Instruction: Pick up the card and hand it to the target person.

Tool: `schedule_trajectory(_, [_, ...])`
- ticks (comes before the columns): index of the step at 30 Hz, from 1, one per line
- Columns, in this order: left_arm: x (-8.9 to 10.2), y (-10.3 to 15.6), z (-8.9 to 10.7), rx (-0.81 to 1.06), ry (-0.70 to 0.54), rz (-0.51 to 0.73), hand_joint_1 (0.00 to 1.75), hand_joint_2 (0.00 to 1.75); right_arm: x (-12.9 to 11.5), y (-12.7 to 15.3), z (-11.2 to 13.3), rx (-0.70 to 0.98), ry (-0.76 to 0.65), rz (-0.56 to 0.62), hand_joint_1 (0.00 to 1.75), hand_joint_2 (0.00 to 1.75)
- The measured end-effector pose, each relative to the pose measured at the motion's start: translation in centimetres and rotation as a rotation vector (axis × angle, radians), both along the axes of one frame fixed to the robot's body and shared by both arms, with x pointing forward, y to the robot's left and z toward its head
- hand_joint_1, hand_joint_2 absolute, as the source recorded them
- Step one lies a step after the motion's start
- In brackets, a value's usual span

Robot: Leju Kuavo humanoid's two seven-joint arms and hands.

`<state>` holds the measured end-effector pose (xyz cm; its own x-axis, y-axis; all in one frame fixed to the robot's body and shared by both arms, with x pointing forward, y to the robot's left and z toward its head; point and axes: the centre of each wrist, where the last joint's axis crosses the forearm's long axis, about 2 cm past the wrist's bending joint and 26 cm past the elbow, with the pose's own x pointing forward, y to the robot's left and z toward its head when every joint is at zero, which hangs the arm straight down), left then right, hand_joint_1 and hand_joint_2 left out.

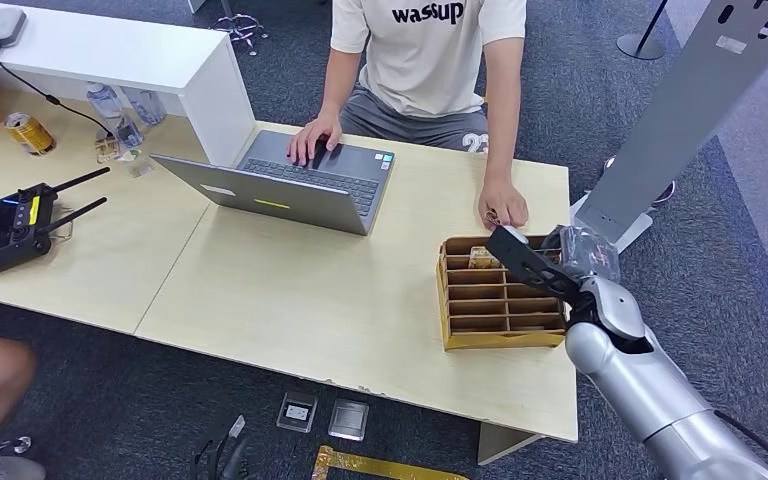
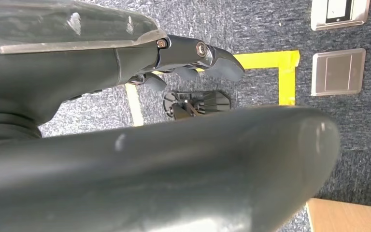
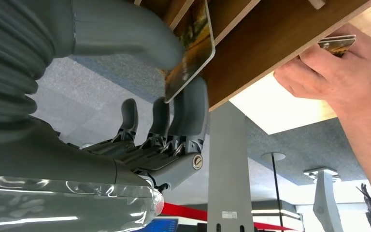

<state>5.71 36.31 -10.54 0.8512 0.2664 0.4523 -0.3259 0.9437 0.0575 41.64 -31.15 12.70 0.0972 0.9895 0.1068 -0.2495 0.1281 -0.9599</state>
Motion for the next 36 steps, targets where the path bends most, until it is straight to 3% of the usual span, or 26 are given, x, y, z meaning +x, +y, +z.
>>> schedule_trajectory(7, [0.0, 0.0, 0.0, 0.0, 0.0, 0.003, 0.0, 0.0, 0.2, 0.15, 0.18, 0.006, -0.004, -0.001, 1.23, 1.75])
schedule_trajectory(16, [0.0, 0.0, 0.0, -0.001, 0.0, 0.005, 0.0, 0.0, 0.28, 0.25, 0.2, 0.012, -0.001, -0.003, 1.42, 1.75])
schedule_trajectory(20, [0.0, 0.0, 0.0, 0.0, -0.001, 0.005, 0.0, 1.75, 0.28, 0.26, 0.19, 0.023, 0.001, -0.003, 1.72, 1.75])
schedule_trajectory(36, [0.0, 0.04, 0.0, 0.004, -0.012, 0.002, 0.0, 1.75, 0.3, 0.26, 0.22, 0.042, -0.003, -0.005, 1.75, 1.75])
